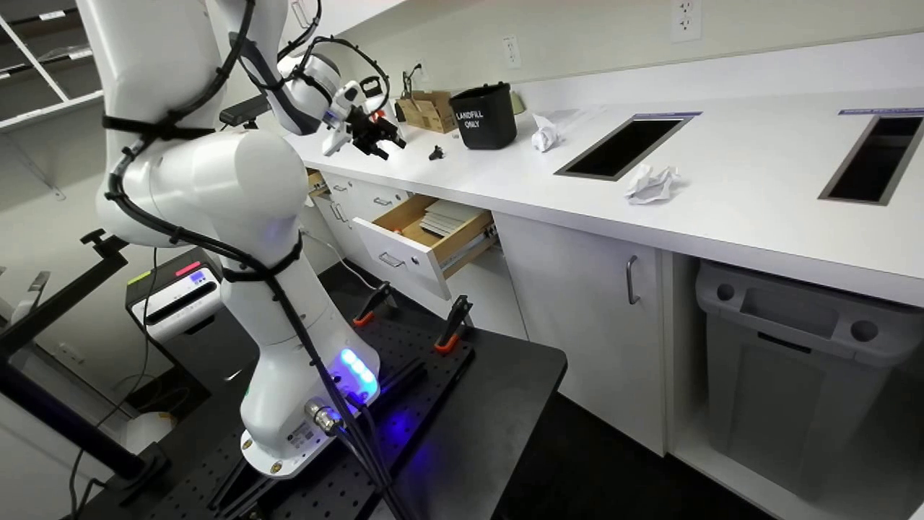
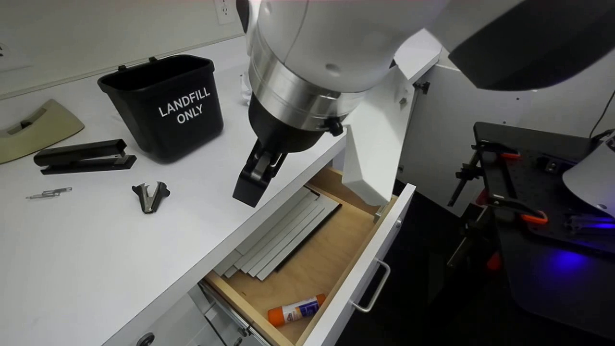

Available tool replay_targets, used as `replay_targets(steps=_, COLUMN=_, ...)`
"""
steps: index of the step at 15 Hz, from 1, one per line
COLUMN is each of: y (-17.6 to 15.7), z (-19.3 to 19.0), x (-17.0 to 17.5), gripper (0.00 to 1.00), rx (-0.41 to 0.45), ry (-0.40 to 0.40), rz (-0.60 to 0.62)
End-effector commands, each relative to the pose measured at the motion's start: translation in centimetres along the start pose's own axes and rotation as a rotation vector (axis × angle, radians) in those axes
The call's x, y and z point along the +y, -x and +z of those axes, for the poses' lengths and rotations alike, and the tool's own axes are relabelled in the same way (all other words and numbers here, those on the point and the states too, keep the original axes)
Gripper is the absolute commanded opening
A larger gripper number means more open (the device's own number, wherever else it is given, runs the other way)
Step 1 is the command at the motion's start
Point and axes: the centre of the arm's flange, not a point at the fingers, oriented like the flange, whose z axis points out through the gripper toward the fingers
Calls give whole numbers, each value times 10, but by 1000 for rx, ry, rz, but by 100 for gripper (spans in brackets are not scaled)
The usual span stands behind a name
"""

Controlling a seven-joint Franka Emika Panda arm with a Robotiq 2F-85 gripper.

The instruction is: Open the first drawer from the right, place the black tongs in the open drawer

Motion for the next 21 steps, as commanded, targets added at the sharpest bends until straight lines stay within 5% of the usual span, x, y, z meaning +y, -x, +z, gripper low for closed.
replay_targets(steps=1, y=0, z=1, x=0, gripper=100, rx=-1, ry=0, rz=0)
replay_targets(steps=8, y=-48, z=17, x=-26, gripper=100, rx=-39, ry=129, rz=335)
replay_targets(steps=13, y=-93, z=49, x=-46, gripper=100, rx=-109, ry=34, rz=590)
replay_targets(steps=17, y=-120, z=78, x=-65, gripper=100, rx=-75, ry=-31, rz=779)
replay_targets(steps=21, y=-108, z=79, x=-57, gripper=100, rx=-65, ry=-28, rz=761)
